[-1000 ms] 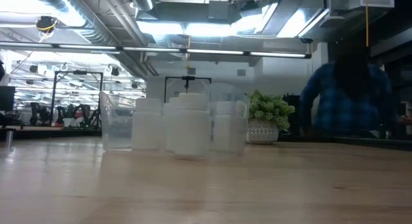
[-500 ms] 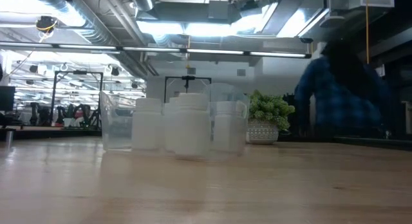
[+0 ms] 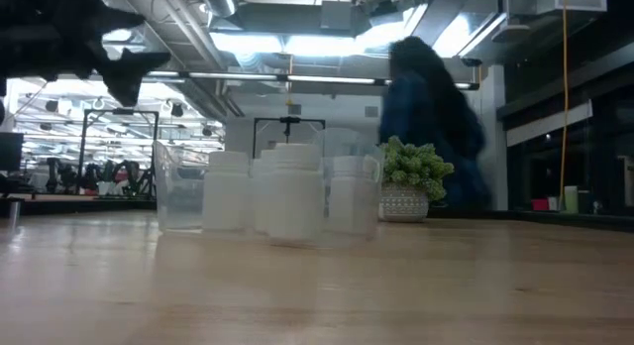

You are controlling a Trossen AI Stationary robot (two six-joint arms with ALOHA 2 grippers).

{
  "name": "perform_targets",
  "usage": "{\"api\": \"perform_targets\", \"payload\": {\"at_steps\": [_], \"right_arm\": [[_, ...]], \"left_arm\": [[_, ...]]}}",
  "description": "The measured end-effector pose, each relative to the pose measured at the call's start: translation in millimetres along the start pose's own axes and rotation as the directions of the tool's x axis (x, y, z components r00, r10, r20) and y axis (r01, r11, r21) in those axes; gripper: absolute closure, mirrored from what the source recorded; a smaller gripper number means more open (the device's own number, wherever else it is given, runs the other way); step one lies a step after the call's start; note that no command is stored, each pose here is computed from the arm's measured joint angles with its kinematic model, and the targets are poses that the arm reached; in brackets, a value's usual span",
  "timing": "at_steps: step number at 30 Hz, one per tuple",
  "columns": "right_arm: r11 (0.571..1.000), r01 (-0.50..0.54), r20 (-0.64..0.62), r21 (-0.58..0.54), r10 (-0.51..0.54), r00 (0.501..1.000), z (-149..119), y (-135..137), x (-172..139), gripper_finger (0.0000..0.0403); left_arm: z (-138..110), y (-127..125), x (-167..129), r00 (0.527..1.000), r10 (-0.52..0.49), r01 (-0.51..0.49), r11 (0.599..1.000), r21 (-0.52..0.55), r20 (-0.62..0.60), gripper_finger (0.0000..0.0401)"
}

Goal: Pick and place pill bottles into a basket
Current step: Return to Home Position

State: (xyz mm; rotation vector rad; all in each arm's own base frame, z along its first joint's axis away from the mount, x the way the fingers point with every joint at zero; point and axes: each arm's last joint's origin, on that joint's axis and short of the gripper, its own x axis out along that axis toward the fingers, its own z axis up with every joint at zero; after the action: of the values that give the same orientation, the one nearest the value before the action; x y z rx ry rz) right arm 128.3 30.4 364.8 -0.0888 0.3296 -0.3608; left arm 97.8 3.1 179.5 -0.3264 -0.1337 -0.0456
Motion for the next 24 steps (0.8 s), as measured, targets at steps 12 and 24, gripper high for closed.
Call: {"api": "perform_targets", "payload": {"at_steps": [12, 24], "right_arm": [[0.989, 0.139, 0.102, 0.049, -0.144, 0.984, -24, -13, 10, 0.0240], [0.958, -0.193, 0.532, 0.213, 0.052, 0.845, -128, -35, -2, 0.0240]], "left_arm": [[-12, 9, -1, 0.983, 0.148, -0.148, 0.989, 0.013, -0.105, 0.0143], [-12, 9, -1, 0.983, 0.147, -0.147, 0.989, 0.013, -0.105, 0.0141]]}}
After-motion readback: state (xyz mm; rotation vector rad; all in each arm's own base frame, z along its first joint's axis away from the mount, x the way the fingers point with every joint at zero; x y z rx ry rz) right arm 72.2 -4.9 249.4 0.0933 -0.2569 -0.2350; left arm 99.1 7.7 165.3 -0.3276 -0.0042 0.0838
